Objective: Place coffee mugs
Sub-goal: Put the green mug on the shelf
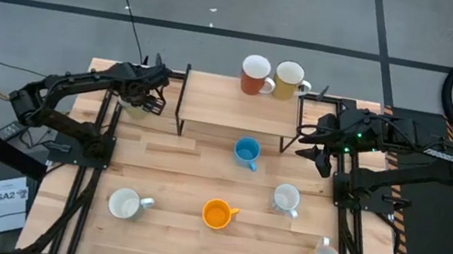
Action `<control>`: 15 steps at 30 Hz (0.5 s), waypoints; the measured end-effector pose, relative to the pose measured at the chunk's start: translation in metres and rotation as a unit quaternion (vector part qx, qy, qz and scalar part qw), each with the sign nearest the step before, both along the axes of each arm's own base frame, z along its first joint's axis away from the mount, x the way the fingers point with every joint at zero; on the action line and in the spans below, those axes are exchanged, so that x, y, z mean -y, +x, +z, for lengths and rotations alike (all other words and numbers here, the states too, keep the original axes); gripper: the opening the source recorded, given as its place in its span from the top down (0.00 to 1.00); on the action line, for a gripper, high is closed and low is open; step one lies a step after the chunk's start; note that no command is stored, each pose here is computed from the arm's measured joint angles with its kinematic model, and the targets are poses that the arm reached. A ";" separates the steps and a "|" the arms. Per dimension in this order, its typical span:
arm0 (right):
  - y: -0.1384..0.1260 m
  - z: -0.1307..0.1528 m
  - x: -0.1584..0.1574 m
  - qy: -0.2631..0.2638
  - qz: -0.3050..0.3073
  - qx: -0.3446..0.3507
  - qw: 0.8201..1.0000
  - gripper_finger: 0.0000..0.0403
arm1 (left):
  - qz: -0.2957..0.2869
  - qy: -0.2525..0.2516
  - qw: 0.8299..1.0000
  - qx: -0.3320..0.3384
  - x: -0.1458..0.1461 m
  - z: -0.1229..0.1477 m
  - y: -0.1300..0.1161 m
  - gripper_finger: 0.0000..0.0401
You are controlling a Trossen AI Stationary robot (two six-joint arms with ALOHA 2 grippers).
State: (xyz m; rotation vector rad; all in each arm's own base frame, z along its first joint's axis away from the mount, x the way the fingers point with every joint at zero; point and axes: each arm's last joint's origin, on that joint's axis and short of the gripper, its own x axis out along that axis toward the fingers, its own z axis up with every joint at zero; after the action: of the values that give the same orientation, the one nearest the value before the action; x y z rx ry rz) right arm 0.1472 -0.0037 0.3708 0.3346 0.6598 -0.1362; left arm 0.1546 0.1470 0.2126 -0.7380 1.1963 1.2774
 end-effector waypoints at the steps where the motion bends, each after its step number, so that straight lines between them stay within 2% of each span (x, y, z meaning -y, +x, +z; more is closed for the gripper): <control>1: 0.000 0.000 0.000 0.000 0.000 0.000 1.000 0.49 | 0.000 0.001 1.000 0.000 0.000 0.000 0.000 0.58; 8: 0.000 0.000 0.000 0.000 0.000 0.000 1.000 0.49 | -0.003 0.005 1.000 -0.006 0.000 0.000 0.000 0.77; 15: 0.000 0.000 0.000 0.000 0.000 0.000 1.000 0.49 | -0.028 0.002 0.999 -0.015 0.000 0.000 0.000 0.91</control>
State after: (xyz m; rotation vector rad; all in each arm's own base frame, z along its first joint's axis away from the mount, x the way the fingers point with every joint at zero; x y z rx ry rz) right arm 0.1472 -0.0037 0.3709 0.3346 0.6598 -0.1361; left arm 0.1544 0.1473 0.2127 -0.6797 1.2300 1.2478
